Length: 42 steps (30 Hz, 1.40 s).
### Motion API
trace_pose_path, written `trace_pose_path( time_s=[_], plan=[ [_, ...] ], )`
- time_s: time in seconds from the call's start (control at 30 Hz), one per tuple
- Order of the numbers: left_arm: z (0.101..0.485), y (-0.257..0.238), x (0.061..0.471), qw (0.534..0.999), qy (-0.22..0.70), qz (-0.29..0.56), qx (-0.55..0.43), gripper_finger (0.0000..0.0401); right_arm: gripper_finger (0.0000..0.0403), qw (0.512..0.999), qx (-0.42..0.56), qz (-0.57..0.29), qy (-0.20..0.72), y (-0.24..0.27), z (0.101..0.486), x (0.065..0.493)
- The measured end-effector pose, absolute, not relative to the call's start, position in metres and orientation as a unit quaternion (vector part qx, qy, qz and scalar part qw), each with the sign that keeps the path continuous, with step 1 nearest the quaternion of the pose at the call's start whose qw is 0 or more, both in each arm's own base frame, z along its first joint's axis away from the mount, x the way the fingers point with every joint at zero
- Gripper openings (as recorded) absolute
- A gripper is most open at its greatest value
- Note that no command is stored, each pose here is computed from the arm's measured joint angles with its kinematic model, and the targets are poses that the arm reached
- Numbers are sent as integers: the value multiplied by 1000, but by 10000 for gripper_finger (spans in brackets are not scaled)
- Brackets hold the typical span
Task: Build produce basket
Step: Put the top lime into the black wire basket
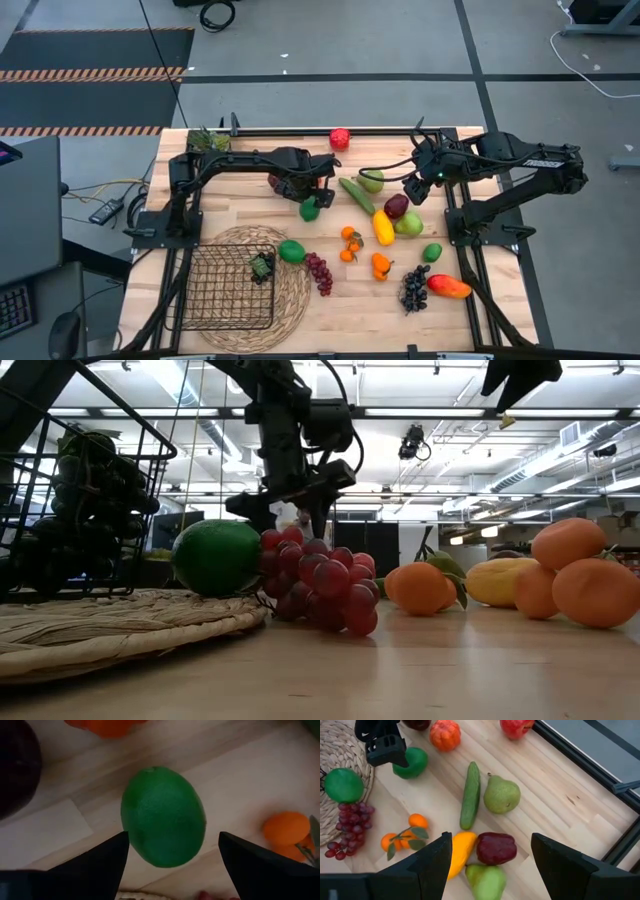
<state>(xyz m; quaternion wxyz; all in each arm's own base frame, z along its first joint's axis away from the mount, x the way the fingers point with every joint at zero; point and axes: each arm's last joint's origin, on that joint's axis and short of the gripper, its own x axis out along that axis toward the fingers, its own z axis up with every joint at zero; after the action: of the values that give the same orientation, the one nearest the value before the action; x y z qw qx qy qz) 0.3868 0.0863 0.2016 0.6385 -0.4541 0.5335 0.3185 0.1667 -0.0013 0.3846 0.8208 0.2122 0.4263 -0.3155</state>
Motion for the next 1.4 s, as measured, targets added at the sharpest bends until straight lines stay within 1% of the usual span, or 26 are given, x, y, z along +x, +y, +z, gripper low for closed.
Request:
trace_pose_path(
  time_s=[0.1, 0.27, 0.6, 0.83, 1.0, 1.13, 1.3, 1.4],
  plan=[
    [196, 86, 389, 641, 539, 320, -444, 316, 276, 821, 214, -315, 426, -1, 385, 167],
    [180, 78, 394, 627, 564, 310, -440, 316, 276, 818, 220, -320, 425, -1, 385, 166],
    [178, 75, 398, 640, 562, 295, -433, 314, 276, 814, 218, -322, 431, -1, 384, 165],
    [179, 72, 399, 651, 572, 266, -422, 281, 276, 814, 215, -322, 434, -1, 384, 164],
    [180, 66, 400, 652, 577, 237, -432, 260, 276, 801, 205, -332, 455, -2, 383, 155],
    [195, 65, 402, 670, 565, 215, -431, 252, 276, 795, 207, -341, 458, -3, 384, 147],
    [229, 66, 404, 712, 534, 186, -417, 253, 276, 797, 229, -356, 431, -4, 388, 137],
    [257, 66, 403, 739, 505, 169, -412, 251, 276, 799, 236, -356, 424, -4, 390, 133]
  ],
)
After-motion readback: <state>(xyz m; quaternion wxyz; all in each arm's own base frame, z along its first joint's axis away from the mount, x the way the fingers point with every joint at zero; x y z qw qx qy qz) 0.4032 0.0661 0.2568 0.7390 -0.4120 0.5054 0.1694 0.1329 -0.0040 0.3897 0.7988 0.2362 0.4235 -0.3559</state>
